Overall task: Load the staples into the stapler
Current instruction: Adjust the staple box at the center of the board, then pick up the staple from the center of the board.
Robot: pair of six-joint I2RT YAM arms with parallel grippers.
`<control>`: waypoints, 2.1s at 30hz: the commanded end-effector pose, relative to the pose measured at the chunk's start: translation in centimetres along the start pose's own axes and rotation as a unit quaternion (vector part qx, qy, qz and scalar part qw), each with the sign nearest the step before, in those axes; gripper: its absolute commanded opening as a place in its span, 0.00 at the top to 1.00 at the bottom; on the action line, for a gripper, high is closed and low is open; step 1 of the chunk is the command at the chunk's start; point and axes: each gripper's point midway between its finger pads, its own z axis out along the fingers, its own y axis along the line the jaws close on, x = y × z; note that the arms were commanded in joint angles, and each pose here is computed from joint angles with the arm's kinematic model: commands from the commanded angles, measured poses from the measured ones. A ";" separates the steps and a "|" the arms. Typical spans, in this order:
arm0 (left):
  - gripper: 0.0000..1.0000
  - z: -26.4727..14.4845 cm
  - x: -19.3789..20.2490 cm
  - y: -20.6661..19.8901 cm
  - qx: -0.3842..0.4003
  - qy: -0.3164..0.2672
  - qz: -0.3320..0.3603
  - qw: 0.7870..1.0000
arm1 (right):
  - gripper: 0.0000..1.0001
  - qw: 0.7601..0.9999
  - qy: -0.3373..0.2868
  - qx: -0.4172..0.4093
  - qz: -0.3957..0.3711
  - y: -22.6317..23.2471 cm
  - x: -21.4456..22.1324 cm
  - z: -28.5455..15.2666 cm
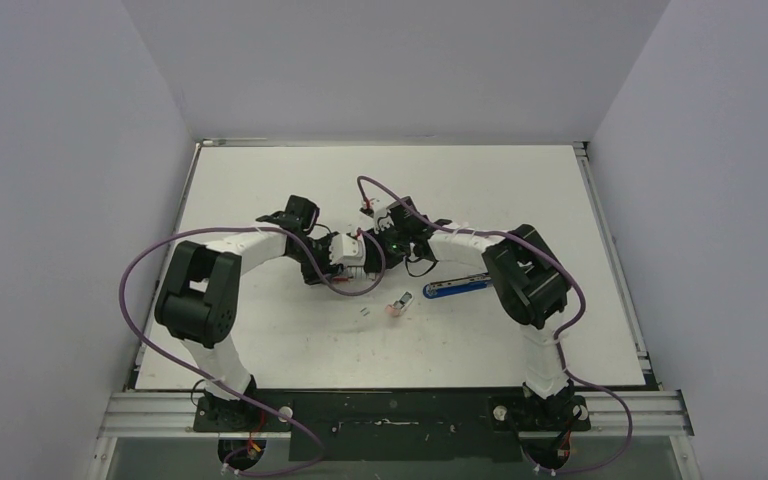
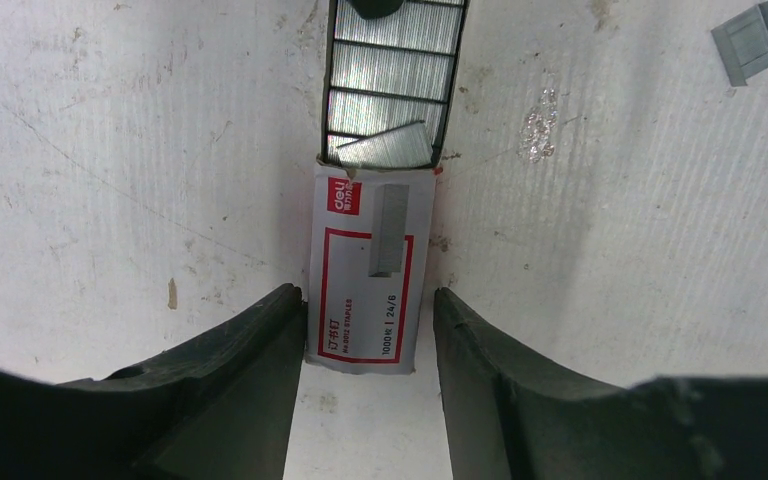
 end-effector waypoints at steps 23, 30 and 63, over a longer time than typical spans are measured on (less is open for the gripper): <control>0.75 -0.7 0.6 -1.5 0.004 0.009 0.004 1.000 | 0.95 0.996 0.028 0.071 -0.037 -2.4 -0.1 -2.0; 0.62 -0.6 0.7 -1.8 0.011 0.008 -0.003 1.000 | 0.84 0.997 0.027 0.047 -0.046 -1.6 -0.4 -1.9; 0.31 -6.6 -0.3 0.4 -0.104 -0.118 -0.099 0.983 | 0.59 0.998 -0.007 -0.004 -0.066 4.3 -3.8 0.2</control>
